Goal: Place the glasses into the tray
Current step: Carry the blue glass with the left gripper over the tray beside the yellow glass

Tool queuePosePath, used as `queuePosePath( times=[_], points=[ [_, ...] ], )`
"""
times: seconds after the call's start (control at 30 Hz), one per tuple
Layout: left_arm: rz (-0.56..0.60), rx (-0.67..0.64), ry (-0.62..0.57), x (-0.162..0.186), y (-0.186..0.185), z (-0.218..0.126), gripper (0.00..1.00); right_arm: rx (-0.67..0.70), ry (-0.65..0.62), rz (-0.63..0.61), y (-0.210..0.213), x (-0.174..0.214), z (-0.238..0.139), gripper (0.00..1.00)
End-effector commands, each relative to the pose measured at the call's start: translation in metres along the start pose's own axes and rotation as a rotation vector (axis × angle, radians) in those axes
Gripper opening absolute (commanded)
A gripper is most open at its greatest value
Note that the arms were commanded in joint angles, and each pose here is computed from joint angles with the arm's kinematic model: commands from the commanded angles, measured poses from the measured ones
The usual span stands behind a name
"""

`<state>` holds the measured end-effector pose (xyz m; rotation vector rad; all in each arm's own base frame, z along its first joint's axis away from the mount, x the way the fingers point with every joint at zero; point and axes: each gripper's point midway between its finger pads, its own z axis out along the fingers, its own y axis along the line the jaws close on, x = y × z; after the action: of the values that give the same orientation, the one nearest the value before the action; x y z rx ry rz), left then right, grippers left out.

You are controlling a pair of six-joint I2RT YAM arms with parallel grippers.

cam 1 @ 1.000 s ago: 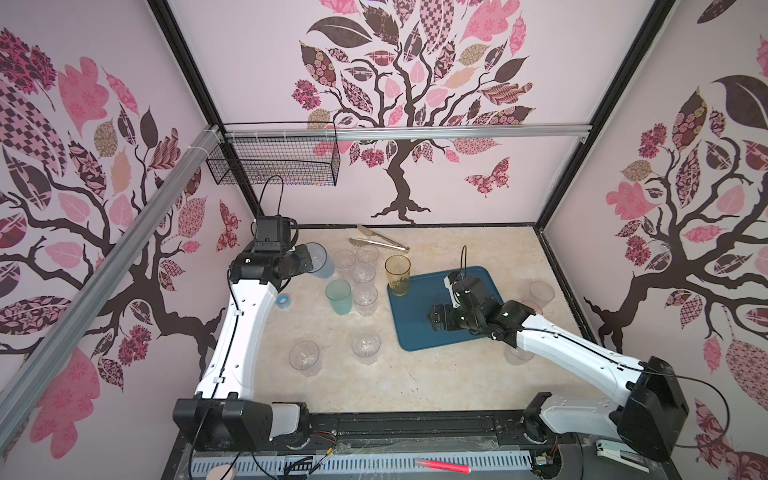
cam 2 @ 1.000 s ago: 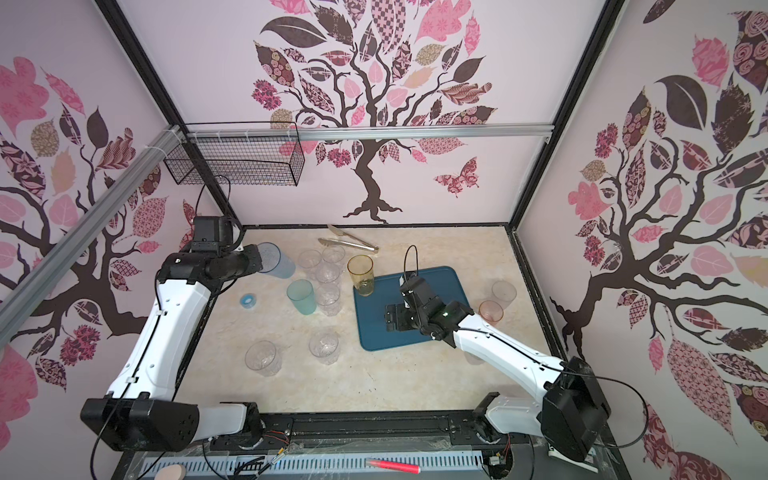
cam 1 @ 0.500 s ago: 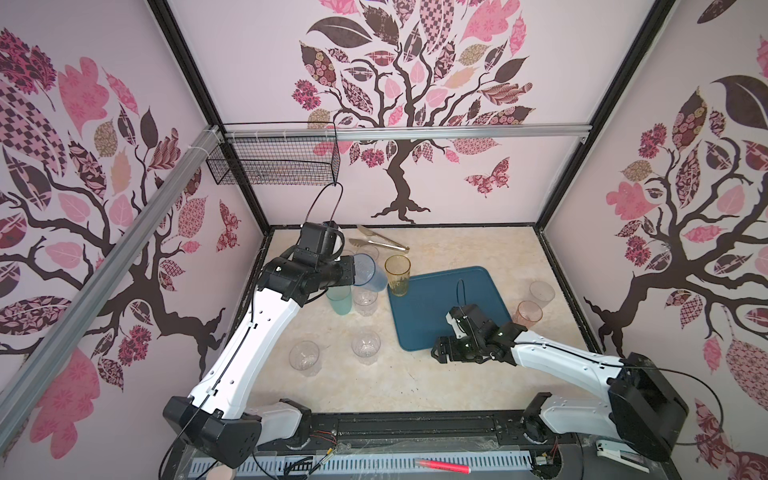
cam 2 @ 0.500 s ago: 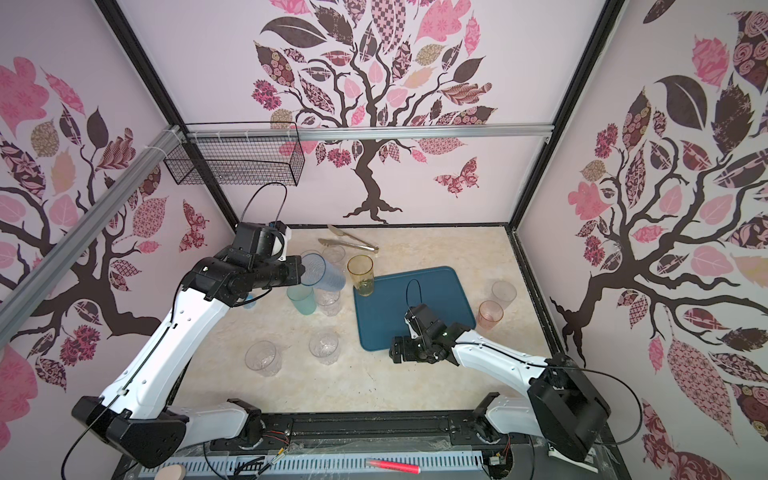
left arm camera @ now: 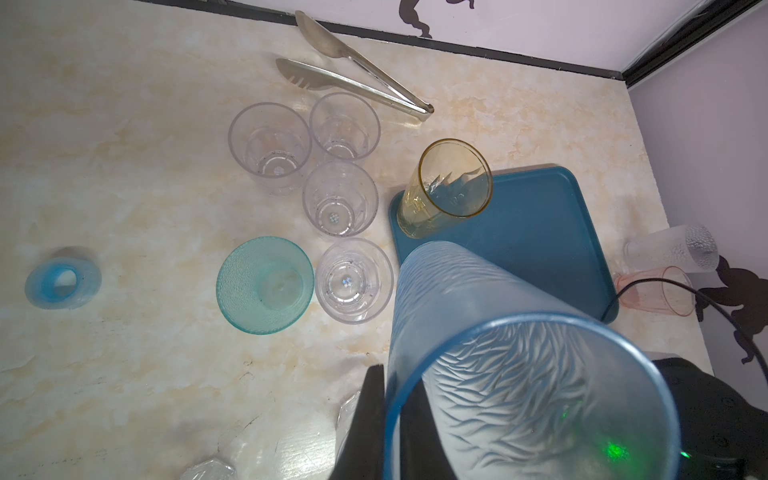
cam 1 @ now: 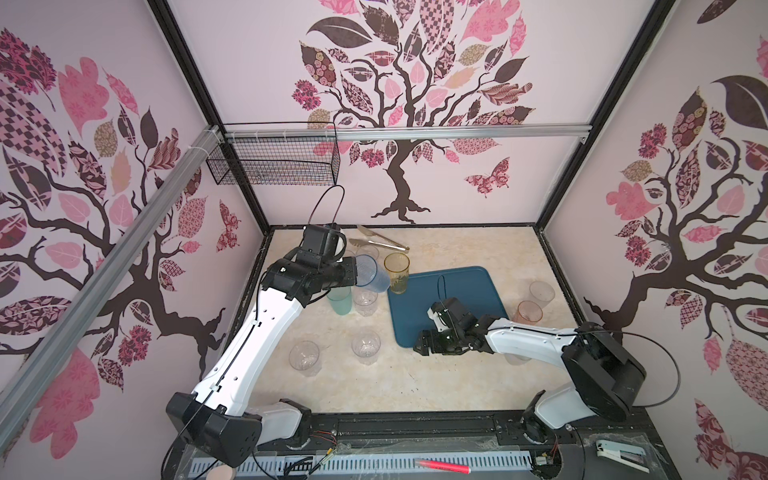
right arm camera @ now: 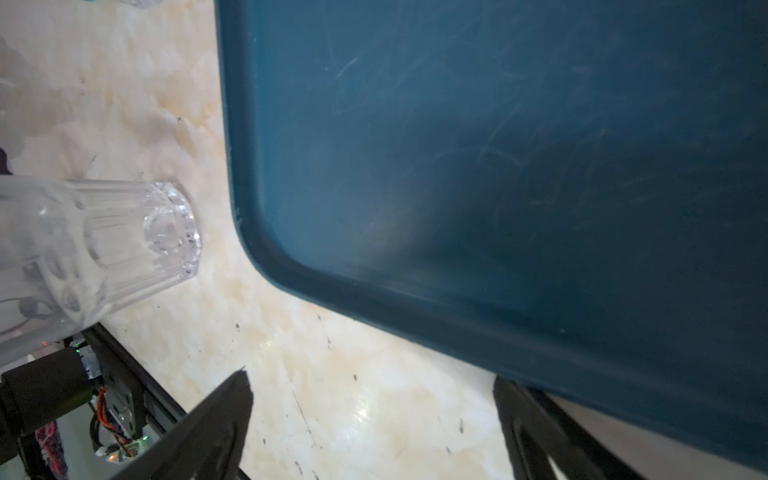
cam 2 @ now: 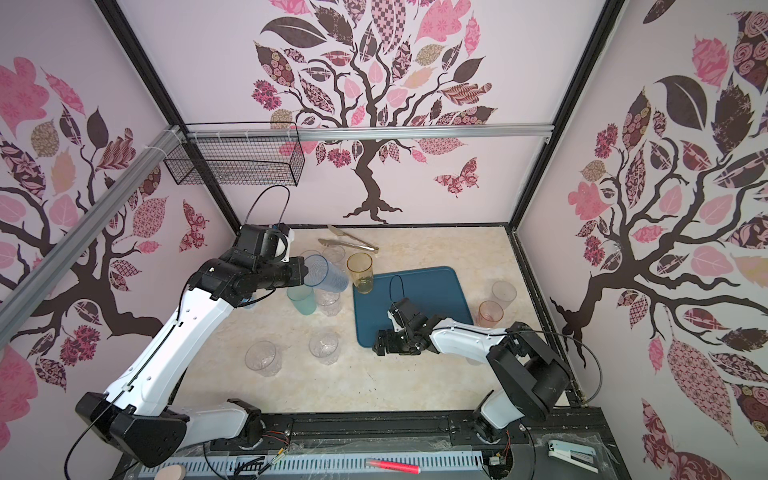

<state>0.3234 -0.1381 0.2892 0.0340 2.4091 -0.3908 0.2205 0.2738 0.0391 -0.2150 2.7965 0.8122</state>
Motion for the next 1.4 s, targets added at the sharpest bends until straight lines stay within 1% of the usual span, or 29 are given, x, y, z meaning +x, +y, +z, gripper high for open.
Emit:
queuePosePath(
  times=[0.0,0.1,0.2,0.27,0.33,0.4,0.47,0.53,0.63,0.73,0.9,1.17,1.37],
  points=[
    [0.006,0.012,-0.026,-0.004,-0.002,0.004,0.00,0.010,0.023,0.014,0.002,0.003,0.017,0.93],
    [0.005,0.011,-0.027,-0.004,-0.002,0.004,0.00,0.000,0.018,0.019,0.010,-0.004,0.026,0.93],
    [0.011,0.007,-0.016,-0.003,-0.001,0.007,0.00,-0.021,0.032,0.014,0.018,-0.004,0.021,0.93],
    [0.021,0.006,-0.001,-0.001,-0.002,0.009,0.00,-0.020,0.034,-0.010,0.018,-0.002,0.010,0.94],
    [0.036,0.006,0.014,0.000,-0.002,0.011,0.00,-0.005,0.025,-0.041,0.016,-0.002,-0.007,0.95],
    [0.044,0.029,0.044,0.003,-0.006,0.018,0.00,0.002,-0.002,-0.043,0.011,-0.007,-0.029,0.96],
    [0.050,0.063,0.089,0.009,-0.012,0.029,0.00,0.020,-0.044,-0.027,0.000,-0.015,-0.050,0.96],
    [0.061,0.073,0.140,0.017,-0.014,0.046,0.00,0.075,-0.102,-0.029,-0.014,-0.024,-0.066,0.97],
    [0.091,0.056,0.209,0.022,-0.013,0.070,0.00,0.185,-0.217,-0.051,-0.031,-0.039,-0.084,0.97],
    [0.122,0.026,0.249,0.026,-0.015,0.090,0.00,0.213,-0.292,-0.028,-0.031,-0.053,-0.096,0.98],
    [0.125,0.006,0.280,0.027,-0.016,0.115,0.00,0.200,-0.355,0.008,-0.031,-0.060,-0.099,0.98],
    [0.175,0.001,0.296,0.021,-0.034,0.139,0.00,0.234,-0.363,0.000,-0.038,-0.060,-0.098,0.98],
    [0.211,-0.053,0.355,0.026,-0.027,0.163,0.00,0.263,-0.371,-0.013,-0.044,-0.060,-0.100,0.98]
  ],
)
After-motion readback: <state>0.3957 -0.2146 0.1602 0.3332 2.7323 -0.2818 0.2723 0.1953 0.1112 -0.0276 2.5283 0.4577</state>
